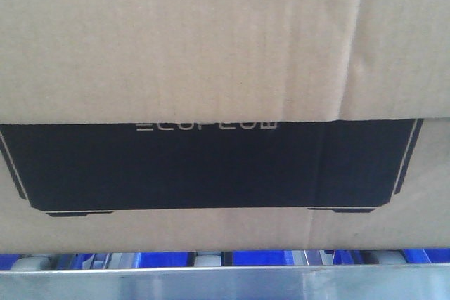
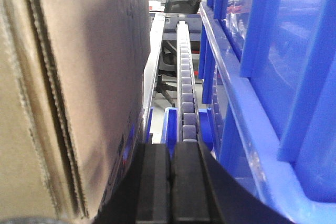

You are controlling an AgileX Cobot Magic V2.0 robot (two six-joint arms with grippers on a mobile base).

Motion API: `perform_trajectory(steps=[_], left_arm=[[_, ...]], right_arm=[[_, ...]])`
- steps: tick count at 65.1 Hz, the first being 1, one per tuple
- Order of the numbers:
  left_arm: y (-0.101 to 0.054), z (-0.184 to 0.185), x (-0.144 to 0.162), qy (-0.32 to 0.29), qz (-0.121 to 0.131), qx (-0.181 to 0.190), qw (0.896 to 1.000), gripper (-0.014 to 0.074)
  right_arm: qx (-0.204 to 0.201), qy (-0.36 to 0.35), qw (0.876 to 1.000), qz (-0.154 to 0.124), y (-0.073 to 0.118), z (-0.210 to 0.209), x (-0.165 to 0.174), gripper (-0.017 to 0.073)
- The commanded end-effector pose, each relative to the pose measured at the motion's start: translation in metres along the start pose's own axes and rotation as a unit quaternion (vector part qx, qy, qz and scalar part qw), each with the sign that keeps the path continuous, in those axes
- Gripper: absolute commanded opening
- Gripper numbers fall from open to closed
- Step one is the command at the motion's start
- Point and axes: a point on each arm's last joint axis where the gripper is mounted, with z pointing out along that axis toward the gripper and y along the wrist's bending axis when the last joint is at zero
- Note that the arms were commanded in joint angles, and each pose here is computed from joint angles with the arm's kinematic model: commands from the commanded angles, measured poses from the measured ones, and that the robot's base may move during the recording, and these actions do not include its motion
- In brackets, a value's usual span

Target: Grab box from left shelf to table start

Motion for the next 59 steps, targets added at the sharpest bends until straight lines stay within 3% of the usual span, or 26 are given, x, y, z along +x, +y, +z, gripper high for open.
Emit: perform_trajectory(steps=[1,12,28,43,59], left_arm=[[-0.001,-0.009,-0.044,-0.07,0.001,0.004,0.998,-0.0093],[-0.002,-0.023,-0.083,-0.086,0.004,0.003,0.996,-0.0093],[-0.003,-0.034,-0.116,-0.092,0.008,0.001,0.996,-0.0093],[-0.004,-0.02,-0.149,-0.043,0.007,-0.001,0.999,-0.0093],[-0.01,0.002,-0.186,-0.031,-0.069,0.032,0.997,-0.0093]], right_arm=[[-0.001,-0.061,0.998,-0.006,0.0,-0.002,-0.015,0.0048],[-0.001,-0.06,0.998,-0.006,0.0,-0.002,-0.015,0.0048],[-0.001,-0.06,0.998,-0.006,0.0,-0.002,-0.015,0.0048],[-0.001,-0.06,0.998,-0.006,0.0,-0.002,-0.015,0.0048],[-0.001,-0.059,0.998,-0.006,0.0,-0.002,-0.015,0.0048]])
